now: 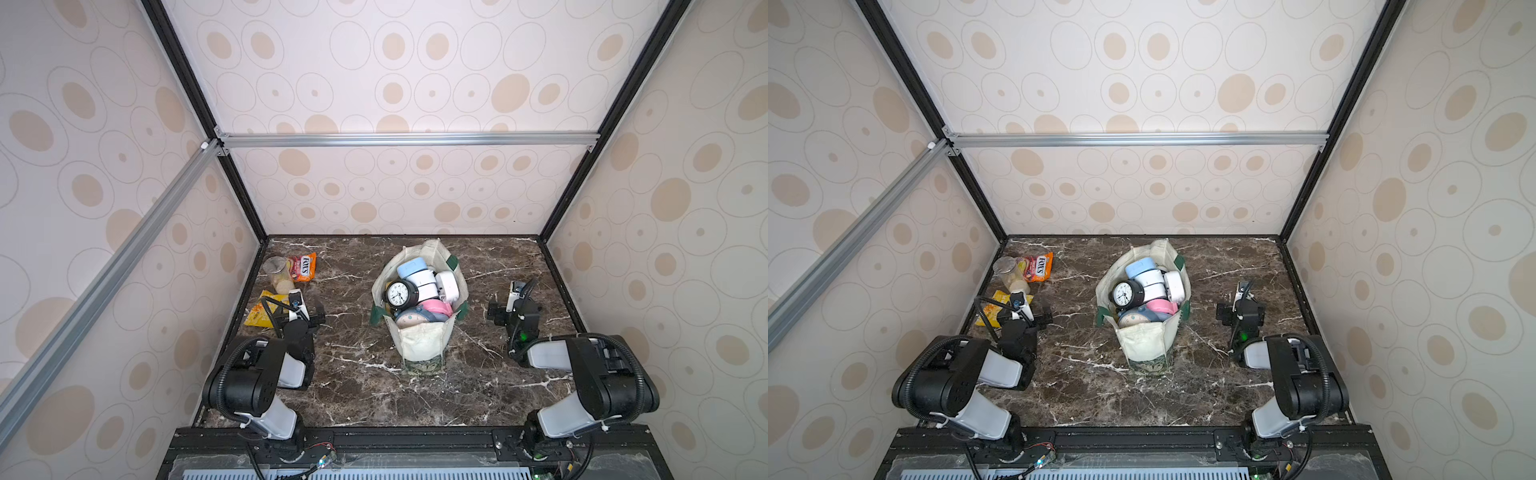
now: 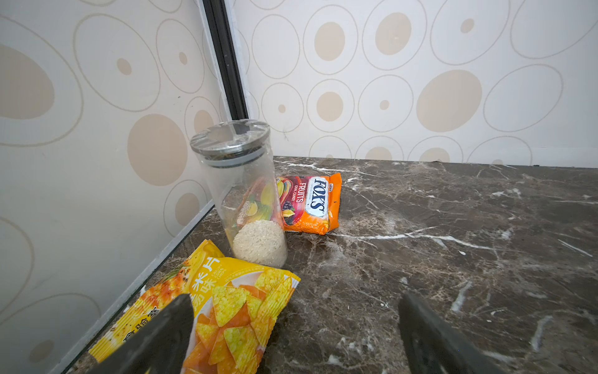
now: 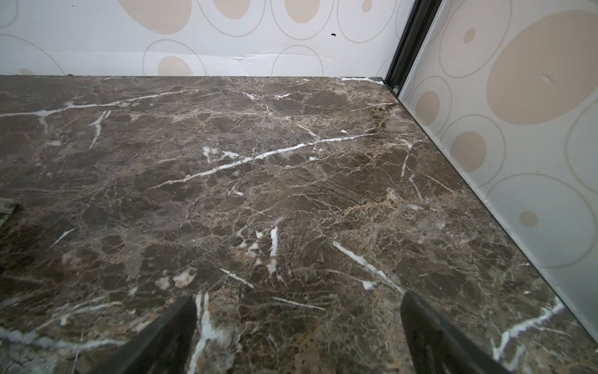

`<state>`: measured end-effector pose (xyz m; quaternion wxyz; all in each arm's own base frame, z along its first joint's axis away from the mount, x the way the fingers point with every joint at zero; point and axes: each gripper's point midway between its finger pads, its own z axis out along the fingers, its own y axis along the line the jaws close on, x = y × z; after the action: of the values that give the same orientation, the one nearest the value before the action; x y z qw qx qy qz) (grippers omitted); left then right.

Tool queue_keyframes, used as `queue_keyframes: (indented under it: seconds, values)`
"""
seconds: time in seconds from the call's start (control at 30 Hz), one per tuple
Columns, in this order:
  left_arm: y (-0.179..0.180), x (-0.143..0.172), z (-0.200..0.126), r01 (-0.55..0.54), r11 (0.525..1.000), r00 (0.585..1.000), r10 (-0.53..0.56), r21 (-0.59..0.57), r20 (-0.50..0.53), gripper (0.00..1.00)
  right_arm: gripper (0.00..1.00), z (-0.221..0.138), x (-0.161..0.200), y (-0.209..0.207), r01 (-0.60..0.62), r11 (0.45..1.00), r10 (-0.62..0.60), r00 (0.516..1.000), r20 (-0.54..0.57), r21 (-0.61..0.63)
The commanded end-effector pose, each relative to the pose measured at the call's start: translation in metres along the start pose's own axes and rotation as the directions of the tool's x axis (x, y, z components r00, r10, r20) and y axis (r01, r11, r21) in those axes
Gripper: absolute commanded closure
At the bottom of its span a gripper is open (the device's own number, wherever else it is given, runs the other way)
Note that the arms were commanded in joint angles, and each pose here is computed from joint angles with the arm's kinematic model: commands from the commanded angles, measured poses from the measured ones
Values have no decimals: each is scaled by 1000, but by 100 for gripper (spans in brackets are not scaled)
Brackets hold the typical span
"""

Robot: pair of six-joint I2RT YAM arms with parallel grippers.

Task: Put the alarm clock into the canvas bag
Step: Reset both arms

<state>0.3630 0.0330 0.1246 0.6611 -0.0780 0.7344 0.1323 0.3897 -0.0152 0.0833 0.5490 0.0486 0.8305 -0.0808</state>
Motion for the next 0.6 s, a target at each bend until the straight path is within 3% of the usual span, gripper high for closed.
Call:
queue_keyframes:
  seconds: [0.0, 0.57]
  values:
    - [1, -10, 1, 5, 1000, 999, -5, -5, 38, 2, 0, 1, -6, 0, -3, 1000, 2, 1000, 13, 9]
    - [1, -10, 1, 5, 1000, 999, -5, -6, 38, 2, 0, 2, -6, 4, 10, 1000, -10, 1000, 12, -15]
